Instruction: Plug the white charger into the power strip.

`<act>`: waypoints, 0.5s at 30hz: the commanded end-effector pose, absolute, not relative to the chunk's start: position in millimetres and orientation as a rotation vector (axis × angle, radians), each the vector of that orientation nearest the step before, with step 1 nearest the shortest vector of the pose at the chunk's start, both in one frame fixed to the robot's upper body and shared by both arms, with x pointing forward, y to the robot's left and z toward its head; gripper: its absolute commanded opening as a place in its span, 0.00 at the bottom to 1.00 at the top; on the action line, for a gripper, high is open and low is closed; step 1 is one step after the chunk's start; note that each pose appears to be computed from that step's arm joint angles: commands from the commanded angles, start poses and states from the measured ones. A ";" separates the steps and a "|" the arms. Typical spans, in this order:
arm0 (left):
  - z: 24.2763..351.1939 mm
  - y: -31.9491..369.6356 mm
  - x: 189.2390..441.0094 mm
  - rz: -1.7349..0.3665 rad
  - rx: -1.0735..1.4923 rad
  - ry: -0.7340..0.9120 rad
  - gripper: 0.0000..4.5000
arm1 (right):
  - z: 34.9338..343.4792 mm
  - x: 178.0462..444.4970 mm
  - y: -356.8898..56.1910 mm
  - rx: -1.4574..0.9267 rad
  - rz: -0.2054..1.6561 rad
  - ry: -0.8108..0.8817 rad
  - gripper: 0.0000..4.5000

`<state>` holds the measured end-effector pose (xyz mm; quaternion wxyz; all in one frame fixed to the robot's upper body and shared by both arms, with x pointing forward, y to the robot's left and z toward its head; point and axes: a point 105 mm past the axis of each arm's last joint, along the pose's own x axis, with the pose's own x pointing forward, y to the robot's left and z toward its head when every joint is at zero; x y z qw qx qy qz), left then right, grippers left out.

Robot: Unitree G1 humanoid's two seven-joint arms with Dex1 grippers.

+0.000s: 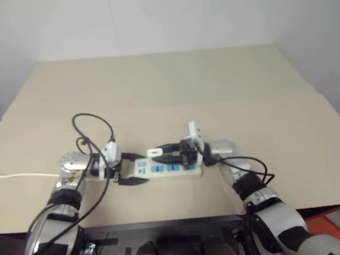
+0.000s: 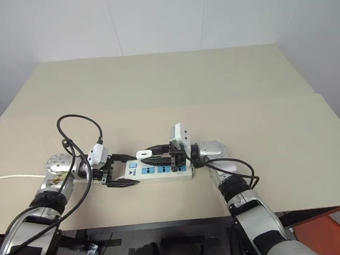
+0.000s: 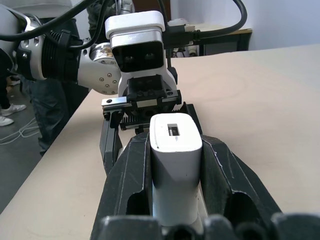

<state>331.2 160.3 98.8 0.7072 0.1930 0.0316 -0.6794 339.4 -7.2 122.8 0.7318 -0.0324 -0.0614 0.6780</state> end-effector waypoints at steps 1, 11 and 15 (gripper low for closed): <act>111.9 162.2 332.5 -1.504 0.463 0.010 0.73 | 71.7 336.8 -25.3 -0.126 1.455 0.070 0.25; 112.1 162.2 333.1 -1.501 0.466 0.007 0.73 | 73.2 338.4 -23.0 -0.162 1.450 0.026 0.32; 111.9 162.2 333.3 -1.501 0.468 0.008 0.73 | 71.3 339.9 -23.7 -0.168 1.447 0.052 0.59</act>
